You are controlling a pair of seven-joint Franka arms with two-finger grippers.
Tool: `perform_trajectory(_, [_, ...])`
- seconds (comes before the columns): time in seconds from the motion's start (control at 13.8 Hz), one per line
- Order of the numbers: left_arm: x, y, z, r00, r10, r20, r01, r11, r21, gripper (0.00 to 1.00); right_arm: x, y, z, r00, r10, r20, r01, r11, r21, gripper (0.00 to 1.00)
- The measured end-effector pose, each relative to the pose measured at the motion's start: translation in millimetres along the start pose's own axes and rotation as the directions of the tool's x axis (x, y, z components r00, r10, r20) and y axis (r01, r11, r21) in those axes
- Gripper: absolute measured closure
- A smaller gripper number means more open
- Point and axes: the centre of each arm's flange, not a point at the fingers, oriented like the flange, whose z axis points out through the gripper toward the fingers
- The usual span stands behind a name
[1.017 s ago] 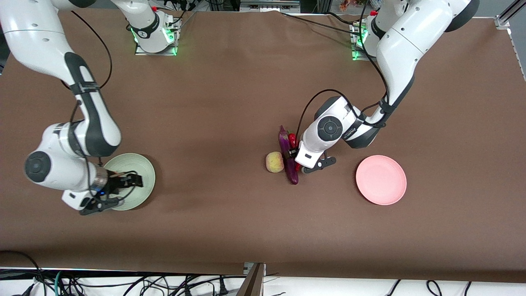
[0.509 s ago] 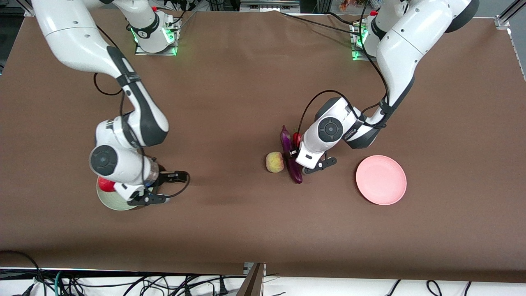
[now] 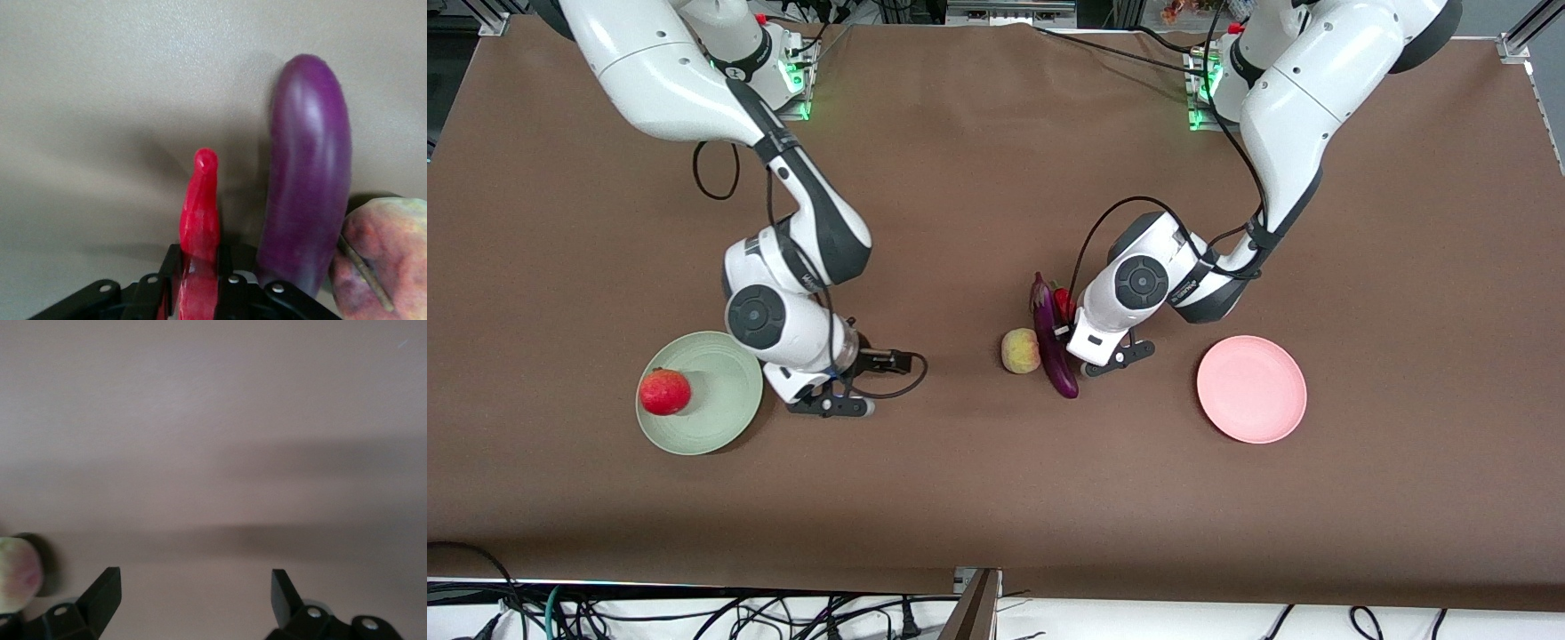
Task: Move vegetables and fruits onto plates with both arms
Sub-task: 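Grasp the red chili with the left gripper while the right gripper returns, then place the chili on the pink plate while the right gripper grasps the peach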
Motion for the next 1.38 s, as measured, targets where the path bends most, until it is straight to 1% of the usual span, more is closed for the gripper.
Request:
perform_trajectory(0.15, [1,0,0,1.0,-0.001,-0.001,0.001,1.0,-0.001,0.76,-17,-34,11,0.999,0.049,-0.023,-0.049,0.999,0.023,0.0])
perform_trajectory(0.29, [8,0,-6,1.0,-0.001,-0.014,0.001,1.0,-0.01,0.76,-34,-64,23,0.996,0.073,-0.046,-0.07,0.996,0.052,0.0])
perform_trajectory(0.36, [15,-1,-12,1.0,0.007,-0.024,-0.008,1.0,-0.015,0.76,-41,-76,27,0.995,0.082,-0.053,-0.079,0.995,0.063,0.0])
perform_trajectory(0.51, [34,-3,-32,0.999,0.033,-0.025,-0.033,0.999,0.008,0.76,-56,-99,33,0.991,0.112,-0.073,-0.104,0.99,0.096,0.0])
perform_trajectory(0.73, [69,-18,-69,0.991,0.132,-0.022,-0.131,0.991,0.037,0.76,-83,-136,45,0.988,0.121,-0.093,-0.107,0.984,0.14,0.0])
perform_trajectory(0.87, [102,-49,-79,0.973,0.228,-0.024,-0.227,0.973,0.037,0.76,-90,-145,49,0.988,0.12,-0.101,-0.103,0.982,0.156,0.0])
perform_trajectory(1.09, [159,-117,-90,0.925,0.378,-0.025,-0.377,0.926,0.031,0.76,-91,-149,54,0.986,0.118,-0.118,-0.096,0.979,0.179,0.0])
perform_trajectory(1.16, [173,-137,-91,0.909,0.416,-0.023,-0.415,0.909,0.028,0.76,-92,-150,57,0.985,0.118,-0.124,-0.094,0.978,0.187,0.0])
perform_trajectory(1.24, [184,-153,-90,0.896,0.444,-0.019,-0.443,0.896,0.027,0.76,-92,-151,59,0.984,0.118,-0.131,-0.091,0.976,0.196,0.0])
perform_trajectory(1.38, [195,-172,-85,0.884,0.466,-0.011,-0.466,0.884,0.036,0.76,-94,-154,66,0.983,0.113,-0.144,-0.082,0.975,0.208,0.0])
